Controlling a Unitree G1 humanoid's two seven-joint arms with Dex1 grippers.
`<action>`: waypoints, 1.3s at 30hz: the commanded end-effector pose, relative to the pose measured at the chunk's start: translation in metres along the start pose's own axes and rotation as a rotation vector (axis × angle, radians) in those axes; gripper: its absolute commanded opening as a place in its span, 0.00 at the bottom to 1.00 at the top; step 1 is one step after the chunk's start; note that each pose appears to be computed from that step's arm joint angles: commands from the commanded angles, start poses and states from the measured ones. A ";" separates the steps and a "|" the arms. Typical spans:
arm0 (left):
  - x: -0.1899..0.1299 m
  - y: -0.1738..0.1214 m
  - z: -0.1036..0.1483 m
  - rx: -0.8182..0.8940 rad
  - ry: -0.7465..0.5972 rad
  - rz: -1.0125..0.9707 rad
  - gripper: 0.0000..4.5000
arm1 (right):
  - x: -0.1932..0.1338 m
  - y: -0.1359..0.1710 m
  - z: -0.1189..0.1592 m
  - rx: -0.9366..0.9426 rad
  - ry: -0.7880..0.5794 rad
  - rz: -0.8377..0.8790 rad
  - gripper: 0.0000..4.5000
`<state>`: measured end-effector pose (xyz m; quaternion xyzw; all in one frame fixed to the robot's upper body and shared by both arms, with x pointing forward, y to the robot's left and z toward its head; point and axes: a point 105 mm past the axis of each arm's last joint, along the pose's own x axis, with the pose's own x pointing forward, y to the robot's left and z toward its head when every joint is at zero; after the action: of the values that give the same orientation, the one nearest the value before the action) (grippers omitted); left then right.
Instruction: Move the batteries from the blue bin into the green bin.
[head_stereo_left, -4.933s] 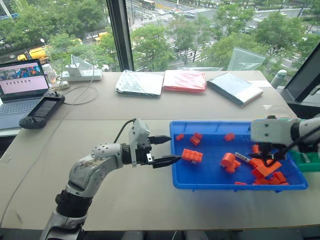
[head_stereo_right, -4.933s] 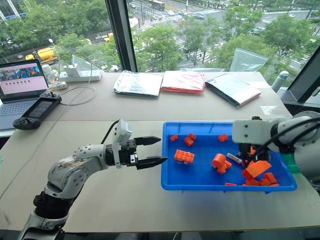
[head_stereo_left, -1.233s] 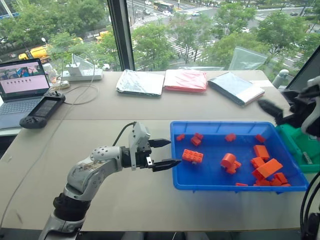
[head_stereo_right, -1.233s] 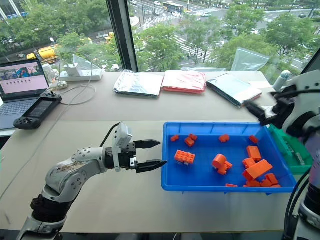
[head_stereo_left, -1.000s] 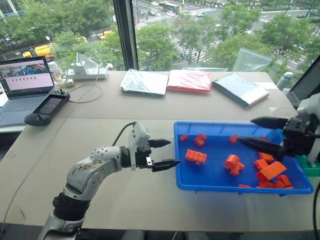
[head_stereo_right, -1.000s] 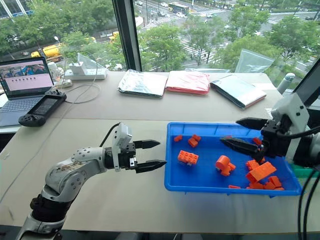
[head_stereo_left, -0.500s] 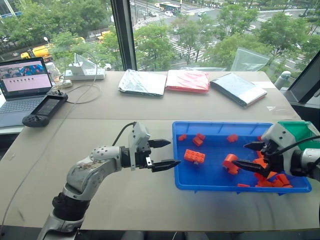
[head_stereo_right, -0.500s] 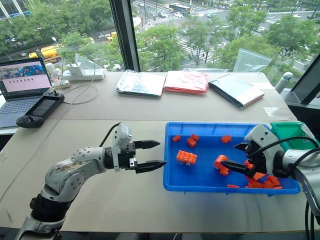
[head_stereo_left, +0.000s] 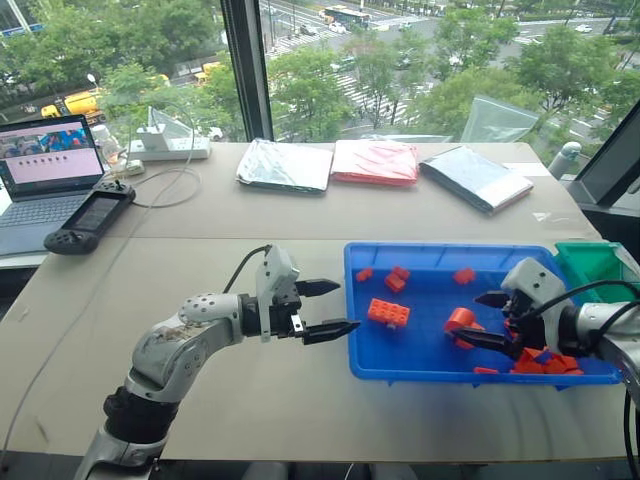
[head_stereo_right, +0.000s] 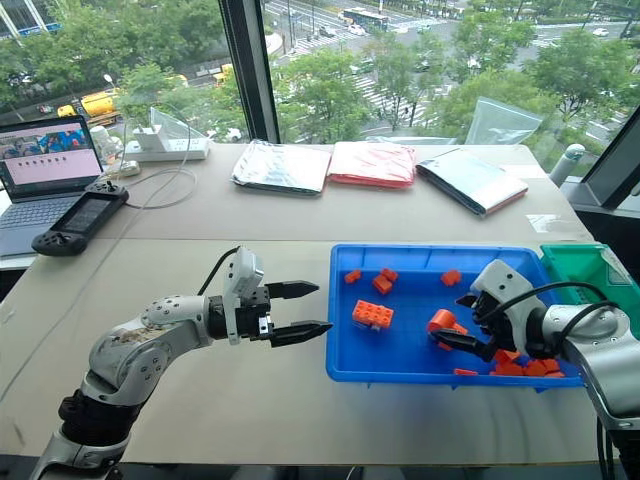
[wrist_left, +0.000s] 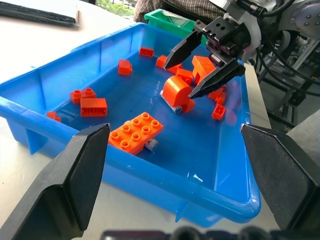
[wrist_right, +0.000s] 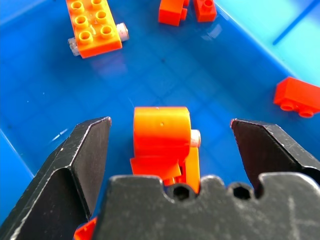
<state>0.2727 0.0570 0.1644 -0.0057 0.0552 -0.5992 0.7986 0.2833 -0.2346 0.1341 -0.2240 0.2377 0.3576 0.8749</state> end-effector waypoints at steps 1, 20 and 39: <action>-0.002 -0.004 0.009 0.032 -0.021 -0.006 1.00 | 0.002 -0.004 0.003 -0.022 -0.007 -0.020 0.99; -0.003 -0.005 0.008 0.030 -0.020 0.004 1.00 | -0.009 -0.022 0.016 0.039 -0.100 -0.111 0.32; -0.001 -0.006 0.007 0.025 -0.018 -0.008 1.00 | -0.048 -0.069 0.025 0.049 -0.106 -0.436 0.82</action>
<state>0.2722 0.0584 0.1624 -0.0053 0.0592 -0.5925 0.8034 0.3108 -0.3047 0.1660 -0.2226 0.2069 0.1400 0.9424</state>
